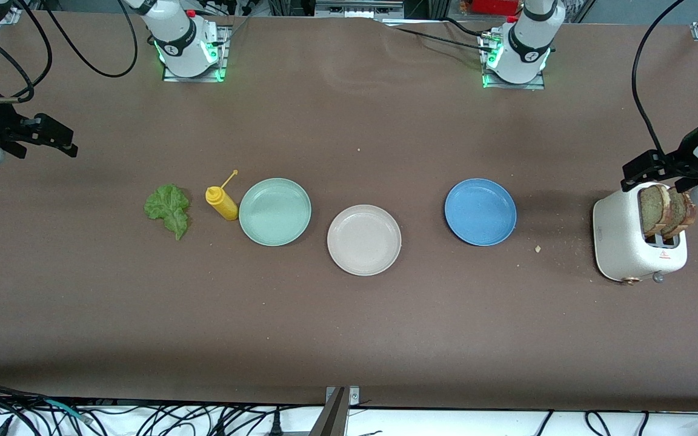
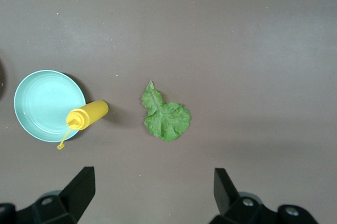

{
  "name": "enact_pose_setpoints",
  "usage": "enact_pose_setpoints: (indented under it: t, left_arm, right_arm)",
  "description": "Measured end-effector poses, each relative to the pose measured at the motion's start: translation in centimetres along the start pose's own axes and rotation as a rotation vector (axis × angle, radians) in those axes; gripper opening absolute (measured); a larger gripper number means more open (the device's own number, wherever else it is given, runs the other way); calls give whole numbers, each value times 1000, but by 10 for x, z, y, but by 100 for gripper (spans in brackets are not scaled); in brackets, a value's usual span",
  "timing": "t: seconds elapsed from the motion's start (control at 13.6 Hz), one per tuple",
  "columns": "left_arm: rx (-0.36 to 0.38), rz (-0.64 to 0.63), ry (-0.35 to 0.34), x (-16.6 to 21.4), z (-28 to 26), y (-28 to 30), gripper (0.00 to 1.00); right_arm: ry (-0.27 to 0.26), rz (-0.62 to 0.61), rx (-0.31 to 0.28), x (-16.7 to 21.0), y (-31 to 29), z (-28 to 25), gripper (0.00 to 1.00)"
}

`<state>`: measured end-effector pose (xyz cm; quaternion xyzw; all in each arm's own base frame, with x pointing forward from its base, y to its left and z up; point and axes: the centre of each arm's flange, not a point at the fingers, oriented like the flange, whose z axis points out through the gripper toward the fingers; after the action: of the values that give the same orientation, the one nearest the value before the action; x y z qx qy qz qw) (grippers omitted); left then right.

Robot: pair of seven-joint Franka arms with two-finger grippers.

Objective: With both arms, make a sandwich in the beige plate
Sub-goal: 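Lower the left gripper onto a toast slice in the toaster and grasp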

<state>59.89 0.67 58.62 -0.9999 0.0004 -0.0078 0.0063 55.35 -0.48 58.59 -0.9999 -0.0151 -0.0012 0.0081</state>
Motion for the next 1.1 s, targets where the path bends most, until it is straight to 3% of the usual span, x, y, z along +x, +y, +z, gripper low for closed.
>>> enact_pose_setpoints:
  t: [0.66, 1.1]
  left_arm:
    - [0, -7, -62, 9, 36, -45, 100]
    - [-5, 35, -73, 11, 98, -85, 100]
  right_arm:
    - [0, 0, 0, 0, 0, 0, 100]
    - [0, 0, 0, 0, 0, 0, 100]
